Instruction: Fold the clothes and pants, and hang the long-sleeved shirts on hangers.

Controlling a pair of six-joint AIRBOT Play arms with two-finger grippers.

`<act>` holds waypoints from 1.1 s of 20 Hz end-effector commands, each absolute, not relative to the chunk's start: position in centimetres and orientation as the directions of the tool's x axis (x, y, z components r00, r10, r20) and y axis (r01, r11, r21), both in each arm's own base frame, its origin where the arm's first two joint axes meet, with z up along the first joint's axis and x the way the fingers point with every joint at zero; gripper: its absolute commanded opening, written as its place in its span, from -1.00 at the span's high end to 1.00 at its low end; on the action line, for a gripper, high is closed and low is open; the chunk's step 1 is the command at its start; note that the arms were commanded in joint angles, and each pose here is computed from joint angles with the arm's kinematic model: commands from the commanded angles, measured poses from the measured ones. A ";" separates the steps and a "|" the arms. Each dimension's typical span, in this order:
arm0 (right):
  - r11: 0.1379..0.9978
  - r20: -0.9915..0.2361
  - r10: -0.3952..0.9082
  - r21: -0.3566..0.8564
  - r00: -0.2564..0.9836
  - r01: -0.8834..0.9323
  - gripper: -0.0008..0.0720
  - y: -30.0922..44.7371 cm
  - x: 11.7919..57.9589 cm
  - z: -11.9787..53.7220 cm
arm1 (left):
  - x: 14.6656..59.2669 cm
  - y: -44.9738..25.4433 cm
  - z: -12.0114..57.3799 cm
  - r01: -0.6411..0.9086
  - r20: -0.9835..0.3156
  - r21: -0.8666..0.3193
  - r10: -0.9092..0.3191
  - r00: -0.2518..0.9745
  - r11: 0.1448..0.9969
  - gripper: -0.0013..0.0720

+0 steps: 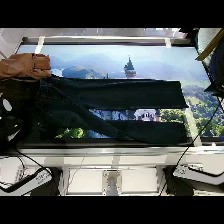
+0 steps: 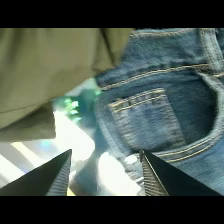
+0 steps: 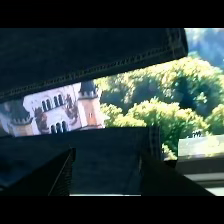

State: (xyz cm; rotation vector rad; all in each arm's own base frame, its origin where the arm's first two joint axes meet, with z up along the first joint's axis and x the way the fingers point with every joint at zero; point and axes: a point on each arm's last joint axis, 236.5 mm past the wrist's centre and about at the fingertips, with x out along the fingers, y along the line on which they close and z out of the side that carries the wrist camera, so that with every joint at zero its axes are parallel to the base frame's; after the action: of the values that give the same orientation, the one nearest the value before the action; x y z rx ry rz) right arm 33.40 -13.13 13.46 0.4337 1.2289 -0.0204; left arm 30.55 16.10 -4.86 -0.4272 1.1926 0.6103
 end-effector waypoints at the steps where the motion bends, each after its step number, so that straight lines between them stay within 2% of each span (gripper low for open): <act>1: 0.917 -0.908 0.228 0.322 0.352 0.235 -0.20 -10.3 29.9 13.1 | 30.8 16.7 -5.6 -0.695 -0.935 -0.072 0.194 0.296 0.715 0.13; 2: 0.916 -0.907 0.229 0.323 0.354 0.236 -0.20 -9.7 29.1 12.9 | 30.3 18.2 -5.6 -0.725 -0.931 -0.076 0.211 0.297 0.684 0.28; 4: 0.915 -0.907 0.230 0.325 0.353 0.239 -0.20 -8.4 27.4 12.4 | 28.4 20.9 -5.8 -0.799 -0.933 -0.105 0.219 0.285 0.592 0.29; 6: 0.917 -0.901 0.218 0.321 0.375 0.239 -0.20 -7.7 26.6 12.4 | 28.1 21.0 -6.5 -0.807 -0.936 -0.218 0.118 0.333 0.549 0.28; 7: 0.919 -0.897 0.210 0.316 0.388 0.235 -0.20 -7.5 26.3 12.7 | 28.6 20.4 -6.6 -0.786 -0.922 -0.299 0.047 0.384 0.540 0.08; 8: 0.922 -0.893 0.202 0.312 0.402 0.229 -0.20 -7.3 26.1 13.2 | 29.5 19.7 -6.5 -0.750 -0.898 -0.377 -0.016 0.440 0.543 -0.29; 9: 0.926 -0.889 0.192 0.305 0.416 0.224 -0.21 -7.1 25.9 13.7 | 30.2 19.2 -6.4 -0.721 -0.876 -0.429 -0.055 0.479 0.545 -0.40; 12: 0.934 -0.877 0.166 0.286 0.451 0.212 -0.20 -6.7 25.3 14.9 | 30.8 18.7 -7.6 -0.720 -0.870 -0.458 -0.100 0.482 0.521 -0.35; 15: 0.935 -0.874 0.161 0.284 0.459 0.212 -0.20 -6.6 25.1 15.2 | 31.5 16.7 -8.9 -0.679 -0.865 -0.481 -0.177 0.469 0.554 -0.30; 19: 0.934 -0.875 0.162 0.285 0.457 0.214 -0.20 -6.5 25.1 15.2 | 32.6 16.0 -9.6 -0.668 -0.856 -0.499 -0.192 0.481 0.552 -0.30; 20: 0.934 -0.874 0.161 0.285 0.458 0.216 -0.20 -6.6 25.1 15.2 | 32.6 16.0 -9.7 -0.668 -0.856 -0.500 -0.194 0.480 0.551 -0.16; 22: 0.934 -0.874 0.160 0.284 0.459 0.216 -0.20 -6.6 25.1 15.2 | 32.8 16.2 -9.7 -0.668 -0.856 -0.497 -0.185 0.483 0.554 0.76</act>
State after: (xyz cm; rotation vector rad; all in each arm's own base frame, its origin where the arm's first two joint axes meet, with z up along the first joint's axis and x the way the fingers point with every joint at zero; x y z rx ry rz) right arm 25.16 -6.62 15.13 0.3816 1.1043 -0.0329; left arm 32.21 16.35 -9.58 -0.9669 1.0695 0.3711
